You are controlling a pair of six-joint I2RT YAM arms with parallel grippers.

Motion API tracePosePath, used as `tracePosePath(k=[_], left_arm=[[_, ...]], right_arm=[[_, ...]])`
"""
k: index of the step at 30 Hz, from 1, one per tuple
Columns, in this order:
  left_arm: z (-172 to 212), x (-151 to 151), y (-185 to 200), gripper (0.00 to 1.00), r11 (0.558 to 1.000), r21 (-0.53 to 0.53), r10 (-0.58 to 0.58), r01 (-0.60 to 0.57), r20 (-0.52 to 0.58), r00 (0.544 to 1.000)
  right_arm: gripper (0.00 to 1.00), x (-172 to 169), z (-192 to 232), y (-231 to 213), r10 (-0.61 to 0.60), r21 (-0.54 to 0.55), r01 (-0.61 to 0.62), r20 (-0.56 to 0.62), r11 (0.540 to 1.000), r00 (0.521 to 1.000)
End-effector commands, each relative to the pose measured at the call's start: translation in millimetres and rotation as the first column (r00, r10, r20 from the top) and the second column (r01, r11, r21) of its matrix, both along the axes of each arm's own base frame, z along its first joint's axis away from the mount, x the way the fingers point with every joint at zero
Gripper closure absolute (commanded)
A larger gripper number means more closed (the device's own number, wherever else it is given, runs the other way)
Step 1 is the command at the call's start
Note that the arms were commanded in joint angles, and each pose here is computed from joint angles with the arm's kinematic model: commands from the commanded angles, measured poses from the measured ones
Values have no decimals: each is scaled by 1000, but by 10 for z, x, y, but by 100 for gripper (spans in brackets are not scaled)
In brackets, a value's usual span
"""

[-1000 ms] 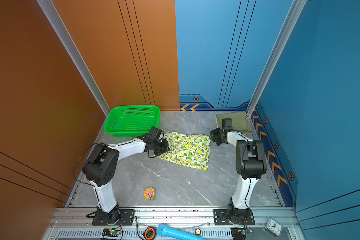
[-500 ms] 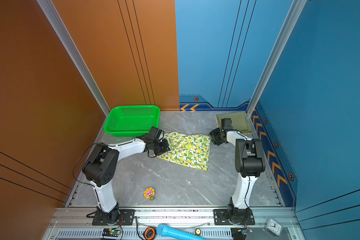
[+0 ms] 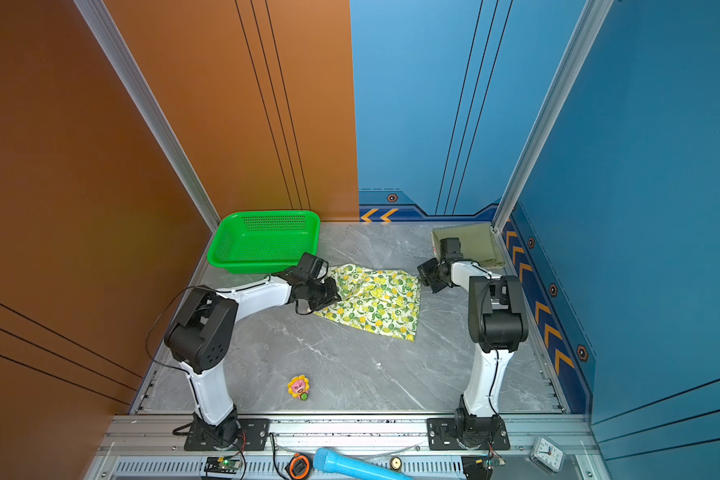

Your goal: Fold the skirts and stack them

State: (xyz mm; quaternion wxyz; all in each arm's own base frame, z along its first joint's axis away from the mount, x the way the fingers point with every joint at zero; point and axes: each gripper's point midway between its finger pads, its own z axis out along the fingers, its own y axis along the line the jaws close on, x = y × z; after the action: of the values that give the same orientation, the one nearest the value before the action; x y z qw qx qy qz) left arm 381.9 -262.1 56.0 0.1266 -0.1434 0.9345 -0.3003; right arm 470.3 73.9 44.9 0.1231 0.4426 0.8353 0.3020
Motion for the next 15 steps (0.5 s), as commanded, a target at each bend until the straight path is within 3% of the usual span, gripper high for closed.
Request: tracePosePath(k=[1, 9, 15], left_arm=[[224, 47, -70, 100, 999, -45, -8, 9, 27, 1000], [726, 292, -137, 100, 993, -114, 3, 9, 106, 994], [1202, 843, -138, 100, 987, -162, 22, 8, 185, 983]], right_arm=[[100, 71, 103, -12, 6, -38, -5, 13, 999, 1000], [100, 210, 634, -134, 24, -134, -9, 106, 991, 994], [100, 468, 1131, -276, 56, -227, -12, 190, 974, 980]])
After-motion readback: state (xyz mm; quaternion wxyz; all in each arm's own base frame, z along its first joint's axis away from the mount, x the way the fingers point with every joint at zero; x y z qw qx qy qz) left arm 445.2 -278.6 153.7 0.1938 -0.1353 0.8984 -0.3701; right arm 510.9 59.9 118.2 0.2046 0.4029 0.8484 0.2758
